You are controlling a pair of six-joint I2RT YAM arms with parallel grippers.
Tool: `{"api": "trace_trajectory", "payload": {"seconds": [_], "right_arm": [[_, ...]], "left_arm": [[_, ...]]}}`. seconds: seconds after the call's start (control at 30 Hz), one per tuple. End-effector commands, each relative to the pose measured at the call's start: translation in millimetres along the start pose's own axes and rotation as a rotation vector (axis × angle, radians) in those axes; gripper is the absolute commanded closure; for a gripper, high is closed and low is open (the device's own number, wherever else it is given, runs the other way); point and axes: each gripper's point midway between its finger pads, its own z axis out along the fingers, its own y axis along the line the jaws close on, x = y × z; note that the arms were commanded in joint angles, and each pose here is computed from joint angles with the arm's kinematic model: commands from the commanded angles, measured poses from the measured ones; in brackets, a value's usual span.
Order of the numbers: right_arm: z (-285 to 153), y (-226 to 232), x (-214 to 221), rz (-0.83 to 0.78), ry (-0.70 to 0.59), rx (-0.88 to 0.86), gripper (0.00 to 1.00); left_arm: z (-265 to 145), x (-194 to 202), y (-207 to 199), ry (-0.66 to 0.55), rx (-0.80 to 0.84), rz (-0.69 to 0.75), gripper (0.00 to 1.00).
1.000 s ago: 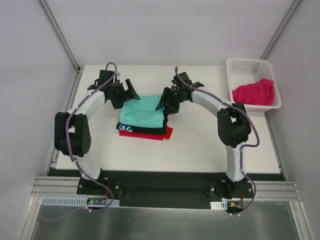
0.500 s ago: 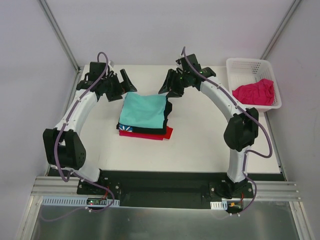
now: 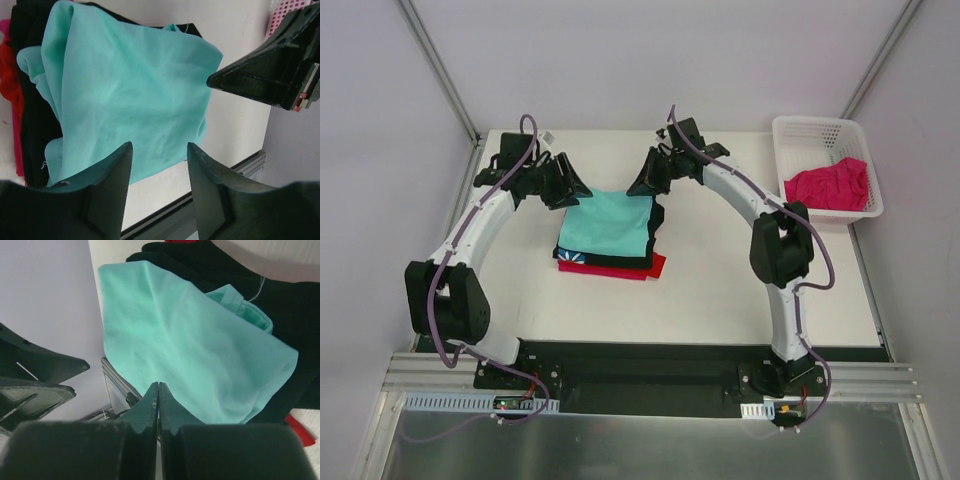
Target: Fold and stack the t-shirts
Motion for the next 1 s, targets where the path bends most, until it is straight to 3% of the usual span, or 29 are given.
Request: {"api": "trace_trajectory", "payload": {"seconds": [0.0,0.03,0.23,0.43,0.73,0.87,0.97], "right_arm": [[6.4,14.7,-7.0,-0.009,0.012,-0.075,0.98],[8.7,10.3,-8.0,-0.005,0.012,-0.070,0.98],[19.2,-24.7,-6.5,0.007,0.032,-0.018,0.99],[17.2,-71.8,-18.0,0.031,0.039,0.050,0.99],[10.9,-115.5,-18.3,0.063,0.050,0.126,0.99],[-2.2,-111.1,-21.4,0.039,0.037,0.149,0.99],[-23.3,-82.4,-27.3,0.000,-0.003,0.127,0.99]], "left_arm": [[7.6,9.0,3.4,0.031,0.036,-0.025,0.59],[8.1,10.0,3.9,0.032,0.037,-0.027,0.68],[13.3,25.4,15.4,0.054,0.032,-0.053,0.80],[13.4,53.6,35.9,0.065,0.003,-0.085,0.99],[16.1,74.3,55.1,0.075,-0.036,-0.108,1.00],[12.3,76.1,55.0,0.067,-0.035,-0.102,1.00],[9.0,72.2,48.7,0.056,-0.018,-0.095,1.00]]}}
